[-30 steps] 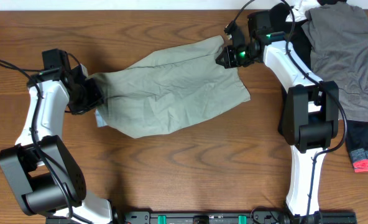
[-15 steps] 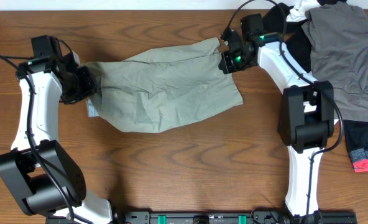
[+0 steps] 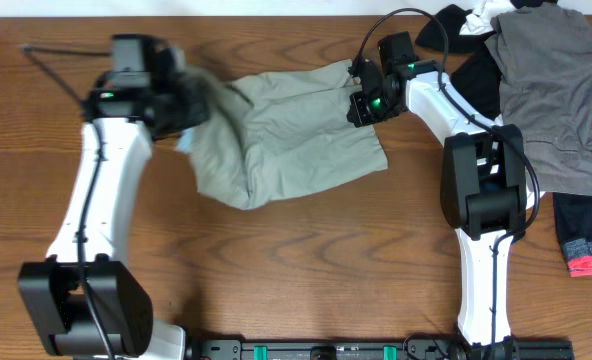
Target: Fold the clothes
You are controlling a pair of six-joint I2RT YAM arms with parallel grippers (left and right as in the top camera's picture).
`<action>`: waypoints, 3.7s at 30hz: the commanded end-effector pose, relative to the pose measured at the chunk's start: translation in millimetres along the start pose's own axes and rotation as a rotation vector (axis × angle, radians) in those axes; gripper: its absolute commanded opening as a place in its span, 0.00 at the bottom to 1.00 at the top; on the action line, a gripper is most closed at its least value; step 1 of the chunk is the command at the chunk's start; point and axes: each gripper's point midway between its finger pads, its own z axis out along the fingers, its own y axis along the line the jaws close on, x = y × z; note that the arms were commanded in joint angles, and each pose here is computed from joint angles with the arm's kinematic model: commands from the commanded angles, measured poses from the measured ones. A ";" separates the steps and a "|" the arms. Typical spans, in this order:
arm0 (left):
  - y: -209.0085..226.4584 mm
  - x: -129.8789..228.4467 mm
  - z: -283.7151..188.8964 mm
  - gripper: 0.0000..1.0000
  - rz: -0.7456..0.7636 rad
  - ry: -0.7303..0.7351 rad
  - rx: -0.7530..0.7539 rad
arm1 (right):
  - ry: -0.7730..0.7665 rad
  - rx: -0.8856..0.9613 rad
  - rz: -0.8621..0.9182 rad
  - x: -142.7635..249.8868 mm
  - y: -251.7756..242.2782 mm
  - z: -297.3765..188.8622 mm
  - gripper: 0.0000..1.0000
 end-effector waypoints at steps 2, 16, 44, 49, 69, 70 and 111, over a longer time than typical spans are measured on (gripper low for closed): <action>-70.8 -12.5 4.0 0.06 0.043 -0.085 0.126 | 0.066 0.013 0.010 18.7 -7.1 23.5 0.01; -169.9 59.1 126.9 0.06 0.198 0.028 0.257 | 0.071 0.010 0.018 20.4 -8.4 22.5 0.01; -218.8 -12.5 32.0 0.98 0.236 -0.276 0.426 | -0.334 -0.029 0.111 -78.1 -24.5 -135.6 0.05; -188.7 -43.3 -18.2 0.98 0.189 -0.351 0.394 | -0.339 -0.020 0.111 -75.2 -15.8 -158.7 0.24; -71.5 -22.8 -22.3 0.98 0.097 -0.148 0.129 | -0.033 0.083 -0.165 -19.1 42.3 -89.2 0.65; -71.5 -22.8 -22.3 0.98 0.104 -0.149 0.128 | -0.024 0.082 -0.186 -17.5 42.7 -85.3 0.64; -69.8 -19.4 -21.4 0.98 0.111 -0.135 0.122 | -0.296 0.142 -0.134 -101.9 -38.2 -57.2 0.79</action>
